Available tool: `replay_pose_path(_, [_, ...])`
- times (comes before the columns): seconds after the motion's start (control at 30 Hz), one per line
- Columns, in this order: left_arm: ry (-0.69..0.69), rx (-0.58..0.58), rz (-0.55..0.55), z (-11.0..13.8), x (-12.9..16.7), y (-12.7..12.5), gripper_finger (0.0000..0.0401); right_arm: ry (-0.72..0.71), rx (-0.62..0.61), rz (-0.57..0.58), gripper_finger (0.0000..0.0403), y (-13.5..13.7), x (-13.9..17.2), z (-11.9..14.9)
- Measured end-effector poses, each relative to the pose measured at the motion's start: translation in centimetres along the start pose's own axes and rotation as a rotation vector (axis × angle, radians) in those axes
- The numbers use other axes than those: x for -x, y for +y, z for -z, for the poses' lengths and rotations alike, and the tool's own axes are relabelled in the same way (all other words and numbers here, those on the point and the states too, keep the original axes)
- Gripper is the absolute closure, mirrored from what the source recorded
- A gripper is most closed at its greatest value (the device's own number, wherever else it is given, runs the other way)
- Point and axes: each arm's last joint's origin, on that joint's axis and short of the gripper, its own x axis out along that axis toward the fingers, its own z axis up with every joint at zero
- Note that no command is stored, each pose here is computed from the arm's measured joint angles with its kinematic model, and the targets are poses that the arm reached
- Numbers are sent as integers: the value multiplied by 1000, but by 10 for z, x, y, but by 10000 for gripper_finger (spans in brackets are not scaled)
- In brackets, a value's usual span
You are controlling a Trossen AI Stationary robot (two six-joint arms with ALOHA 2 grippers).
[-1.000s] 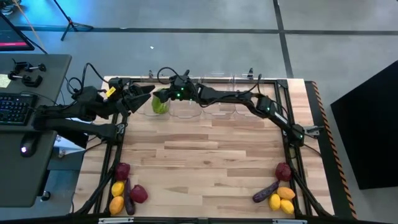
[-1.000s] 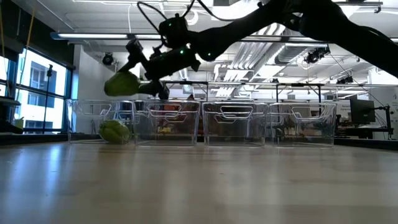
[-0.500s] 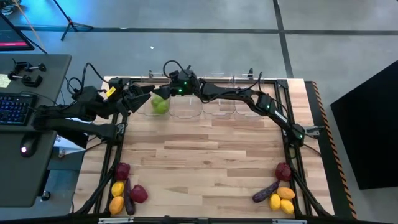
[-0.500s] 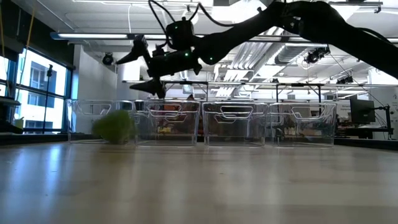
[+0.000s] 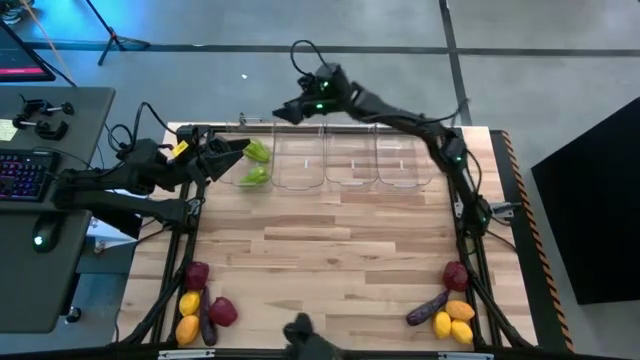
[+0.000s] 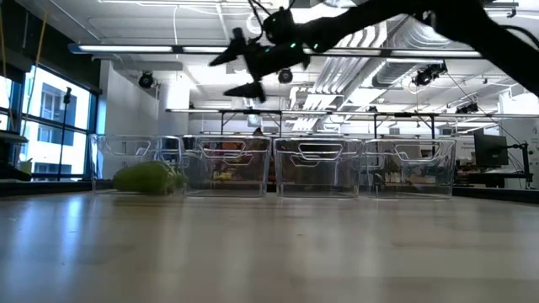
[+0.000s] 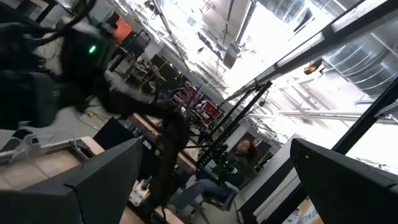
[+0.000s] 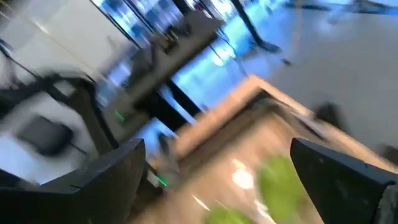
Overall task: Sort produce into baskets
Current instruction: Put the apple into the middle left transparent bin
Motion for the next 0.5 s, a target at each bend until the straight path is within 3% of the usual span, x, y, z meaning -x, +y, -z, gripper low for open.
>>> replay_pose_path(0.1, [22, -2, -9, 2, -1, 1, 2, 128, 104, 75, 11, 18, 30, -2])
replay_pose_path(0.27, [85, -21, -50, 9, -3, 6, 2, 262, 227, 99, 11, 56, 70, 14])
replay_pose_path(0.5, [284, -47, 6, 34, -19, 9, 2, 232, 192, 204, 11, 80, 136, 82])
